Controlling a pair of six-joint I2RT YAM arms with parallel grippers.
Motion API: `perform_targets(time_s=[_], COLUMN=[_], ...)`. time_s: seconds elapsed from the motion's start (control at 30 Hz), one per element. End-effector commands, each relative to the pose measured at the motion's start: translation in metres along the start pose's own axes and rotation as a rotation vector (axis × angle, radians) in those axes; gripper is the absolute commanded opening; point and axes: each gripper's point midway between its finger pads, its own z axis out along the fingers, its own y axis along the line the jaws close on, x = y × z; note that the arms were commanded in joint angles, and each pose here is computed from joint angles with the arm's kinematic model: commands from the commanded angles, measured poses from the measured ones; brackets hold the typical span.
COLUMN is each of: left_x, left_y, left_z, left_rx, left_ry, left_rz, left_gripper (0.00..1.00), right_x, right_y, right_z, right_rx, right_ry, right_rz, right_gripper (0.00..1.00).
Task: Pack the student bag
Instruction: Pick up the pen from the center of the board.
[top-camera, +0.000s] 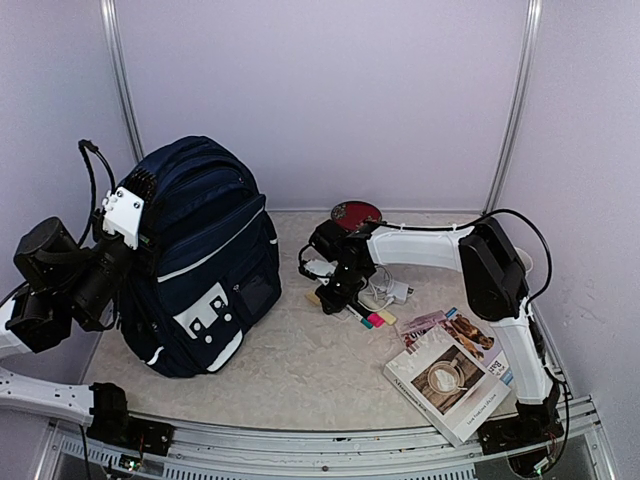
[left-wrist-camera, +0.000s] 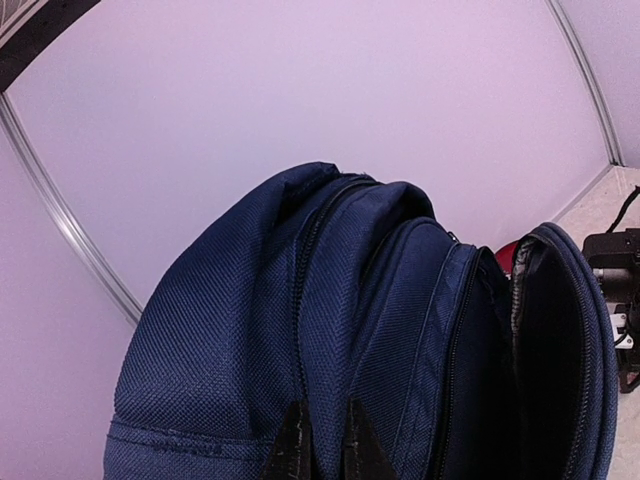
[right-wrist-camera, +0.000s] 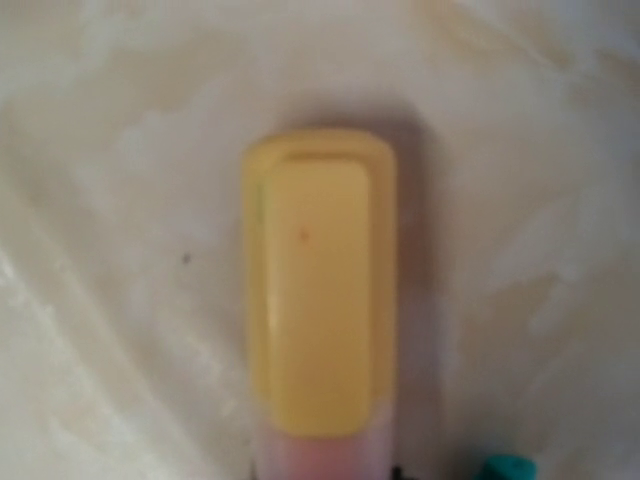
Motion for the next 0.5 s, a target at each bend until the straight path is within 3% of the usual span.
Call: perform_targets(time_s=[0.0, 0.13, 0.3, 0.47], left_x=[-0.037, -0.040, -0.048, -0.059], left_y=[0.035, 0.029, 0.019, 0.010], left_z=[-0.008, -0.008, -0.011, -0.018], left_rx=[-0.047, -0.014, 0.066, 0.156], left_ry=[-0.129, -0.145, -0.185, -0.247], left_rz=[-0.182, -0.179, -0.191, -0.212], left_gripper=[0.00, 0.00, 0.00, 0.00], right_x=[0.001, -0.024, -0.062, -0.101], right_y=[0.005, 0.023, 0.027, 0.046], right_z=[-0.003, -0.040, -0.127, -0.267], right_rx=[-0.007, -0.103, -0.168, -0.247], right_ry=[0.013, -0.104, -0.360, -0.795], right_rz=[0.000, 0.001, 0.003, -0.152], right_gripper=[0.12, 0.09, 0.07, 0.02])
